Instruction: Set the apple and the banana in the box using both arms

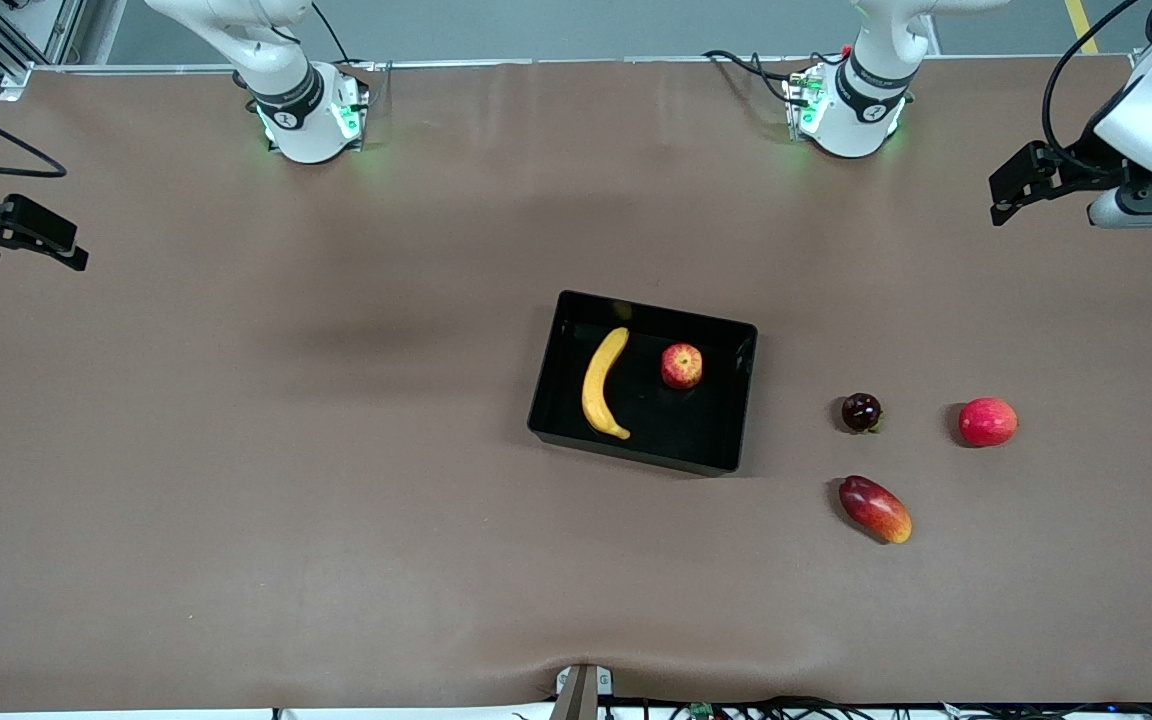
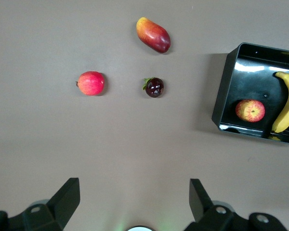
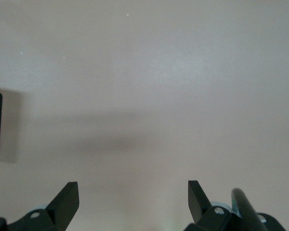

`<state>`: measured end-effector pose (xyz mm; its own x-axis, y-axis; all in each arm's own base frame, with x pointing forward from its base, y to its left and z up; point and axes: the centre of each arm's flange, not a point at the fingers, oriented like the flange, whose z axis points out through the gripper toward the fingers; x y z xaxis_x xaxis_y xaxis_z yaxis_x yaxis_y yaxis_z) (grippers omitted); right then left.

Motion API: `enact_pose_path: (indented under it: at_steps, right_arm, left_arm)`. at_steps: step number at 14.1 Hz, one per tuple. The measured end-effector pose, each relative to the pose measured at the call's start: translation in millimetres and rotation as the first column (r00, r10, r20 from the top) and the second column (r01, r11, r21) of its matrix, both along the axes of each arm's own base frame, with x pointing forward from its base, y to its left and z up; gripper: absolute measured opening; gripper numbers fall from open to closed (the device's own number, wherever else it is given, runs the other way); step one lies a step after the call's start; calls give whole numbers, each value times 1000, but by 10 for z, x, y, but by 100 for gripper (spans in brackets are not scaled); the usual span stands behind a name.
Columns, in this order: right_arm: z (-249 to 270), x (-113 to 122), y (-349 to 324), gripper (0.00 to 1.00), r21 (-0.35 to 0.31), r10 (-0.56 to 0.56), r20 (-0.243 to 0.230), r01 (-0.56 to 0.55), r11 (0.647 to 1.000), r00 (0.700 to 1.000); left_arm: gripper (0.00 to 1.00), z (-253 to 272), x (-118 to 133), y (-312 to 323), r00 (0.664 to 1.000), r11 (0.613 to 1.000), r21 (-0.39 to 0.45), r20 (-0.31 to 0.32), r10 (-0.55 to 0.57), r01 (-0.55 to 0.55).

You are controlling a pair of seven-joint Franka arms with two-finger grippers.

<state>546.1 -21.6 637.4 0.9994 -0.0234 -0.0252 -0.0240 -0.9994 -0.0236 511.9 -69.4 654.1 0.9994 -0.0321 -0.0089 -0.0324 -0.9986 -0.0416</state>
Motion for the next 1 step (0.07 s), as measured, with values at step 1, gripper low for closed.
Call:
enact_pose_path:
  at_steps: [1]
  right_arm:
    - [0, 0, 0, 100, 0, 0, 0, 0, 1000, 1000]
  left_arm:
    - [100, 16, 0, 1, 1000, 1000, 0, 3, 0, 0]
